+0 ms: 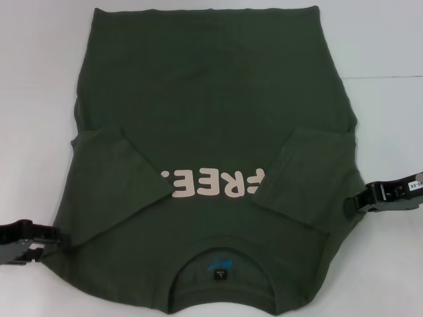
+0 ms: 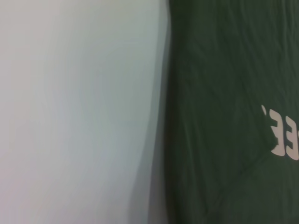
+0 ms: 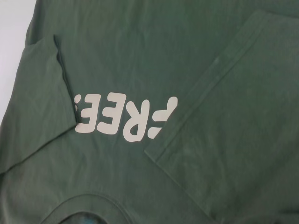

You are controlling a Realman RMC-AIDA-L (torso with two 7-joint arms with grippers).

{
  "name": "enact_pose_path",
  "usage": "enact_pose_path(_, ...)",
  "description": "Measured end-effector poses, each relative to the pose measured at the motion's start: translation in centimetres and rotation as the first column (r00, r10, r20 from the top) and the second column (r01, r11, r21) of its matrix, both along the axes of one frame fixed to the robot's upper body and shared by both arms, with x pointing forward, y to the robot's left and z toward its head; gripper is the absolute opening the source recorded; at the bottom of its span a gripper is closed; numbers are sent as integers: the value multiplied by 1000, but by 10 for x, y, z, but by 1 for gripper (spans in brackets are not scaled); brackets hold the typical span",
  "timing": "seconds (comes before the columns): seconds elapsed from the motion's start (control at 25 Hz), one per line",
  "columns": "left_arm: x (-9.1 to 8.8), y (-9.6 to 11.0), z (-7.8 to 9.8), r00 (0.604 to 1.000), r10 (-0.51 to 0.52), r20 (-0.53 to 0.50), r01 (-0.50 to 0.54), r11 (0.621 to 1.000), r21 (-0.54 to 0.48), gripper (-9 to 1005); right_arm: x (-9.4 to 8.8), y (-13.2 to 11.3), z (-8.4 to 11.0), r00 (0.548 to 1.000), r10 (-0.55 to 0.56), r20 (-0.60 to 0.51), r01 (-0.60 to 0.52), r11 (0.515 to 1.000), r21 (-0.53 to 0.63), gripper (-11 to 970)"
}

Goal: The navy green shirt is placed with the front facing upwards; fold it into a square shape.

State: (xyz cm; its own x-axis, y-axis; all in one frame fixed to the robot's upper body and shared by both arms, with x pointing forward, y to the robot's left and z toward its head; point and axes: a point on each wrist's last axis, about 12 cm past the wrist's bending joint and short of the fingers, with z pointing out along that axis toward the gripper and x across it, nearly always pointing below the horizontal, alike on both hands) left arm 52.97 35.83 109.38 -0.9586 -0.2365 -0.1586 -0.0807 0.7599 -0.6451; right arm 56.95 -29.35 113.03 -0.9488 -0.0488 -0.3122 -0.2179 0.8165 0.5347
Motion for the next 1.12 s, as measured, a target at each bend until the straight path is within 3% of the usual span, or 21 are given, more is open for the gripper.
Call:
enact_pose_path(0.08, 0, 0, -1, 1000, 1, -1, -1, 1000, 8, 802, 0, 0, 0, 1000, -1, 1, 1, 1000, 0, 44)
enact_pose_path(0.28, 1, -1, -2, 1000, -4, -4, 4, 1000, 15, 554, 0, -1, 1, 1000, -2, 2, 2, 1000, 0, 44)
enact_pose_path(0.4, 1, -3, -2, 1000, -13, -7, 13, 1000, 16, 309, 1, -1, 1, 1000, -1, 3, 1, 1000, -1, 44)
enact_pose_path(0.6, 2, -5, -3, 1000, -22, -10, 22, 1000, 12, 113, 1, -1, 2, 1000, -2, 4, 2, 1000, -1, 45)
enact_pose_path(1.12, 2, -5, -4, 992, -105, 66, 102, 994, 47, 84, 0, -3, 5, 999, 22, 49, -24, 999, 40, 45)
